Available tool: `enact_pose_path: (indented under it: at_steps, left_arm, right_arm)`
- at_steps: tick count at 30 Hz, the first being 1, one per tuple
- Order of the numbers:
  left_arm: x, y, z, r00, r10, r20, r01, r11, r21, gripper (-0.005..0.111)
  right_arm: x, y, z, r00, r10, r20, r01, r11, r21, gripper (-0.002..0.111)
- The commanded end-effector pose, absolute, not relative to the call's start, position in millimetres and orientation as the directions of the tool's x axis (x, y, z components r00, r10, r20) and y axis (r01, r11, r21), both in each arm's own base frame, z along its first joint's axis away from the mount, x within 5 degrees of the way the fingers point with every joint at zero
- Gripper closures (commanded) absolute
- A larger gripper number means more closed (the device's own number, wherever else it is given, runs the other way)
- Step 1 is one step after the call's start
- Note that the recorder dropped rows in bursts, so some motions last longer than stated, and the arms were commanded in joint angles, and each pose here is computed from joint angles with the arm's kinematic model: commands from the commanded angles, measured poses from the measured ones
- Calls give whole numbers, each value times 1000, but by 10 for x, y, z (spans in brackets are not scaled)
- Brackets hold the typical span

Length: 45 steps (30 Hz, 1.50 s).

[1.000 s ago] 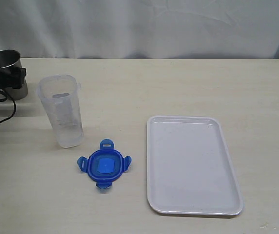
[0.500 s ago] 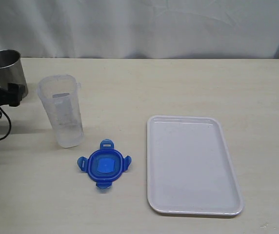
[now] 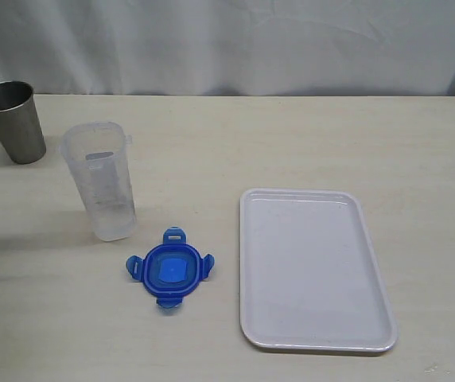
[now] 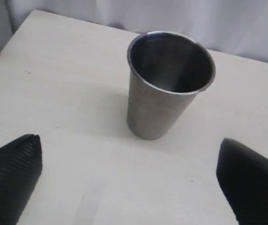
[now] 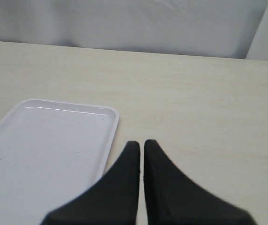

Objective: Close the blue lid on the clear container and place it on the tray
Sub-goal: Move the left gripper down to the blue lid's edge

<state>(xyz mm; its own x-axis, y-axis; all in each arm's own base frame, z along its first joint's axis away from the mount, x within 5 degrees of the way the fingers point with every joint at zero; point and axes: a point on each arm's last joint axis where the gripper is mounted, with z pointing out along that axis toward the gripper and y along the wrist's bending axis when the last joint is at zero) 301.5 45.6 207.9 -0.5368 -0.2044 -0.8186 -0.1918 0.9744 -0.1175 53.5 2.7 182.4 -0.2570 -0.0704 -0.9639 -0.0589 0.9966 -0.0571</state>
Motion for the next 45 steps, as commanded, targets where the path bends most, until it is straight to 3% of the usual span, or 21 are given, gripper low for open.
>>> enact_pose_path:
  at_steps: [1,14,19,26,31,40,45]
  left_arm:
    - [2732,384,2304,-621,-223,-751,-251,965,-79,2]
    - [2368,-613,2294,-821,88,-564,86,996,30,2]
    - [2237,-885,2261,-867,38,-497,101,990,-102,2]
    - [2185,-1200,2048,-902,136,-410,213,966,-147,2]
    - [2308,-1316,1841,-892,155,-425,236,961,-145,2]
    - [2392,-1381,1412,-943,122,-311,174,974,-144,2]
    - [2447,-1431,1304,-945,58,-322,124,975,-187,2]
  right_arm:
    - [534,26,1820,-252,-79,-965,-62,996,-66,104]
    - [534,26,1820,-252,-79,-965,-62,996,-66,104]
    - [534,26,1820,-252,-79,-965,-62,996,-66,104]
    - [534,26,1820,-252,-79,-965,-62,996,-66,104]
    - [534,26,1820,-252,-79,-965,-62,996,-66,104]
    - [534,26,1820,-252,-79,-965,-62,996,-66,104]
    - [534,26,1820,-252,-79,-965,-62,996,-66,104]
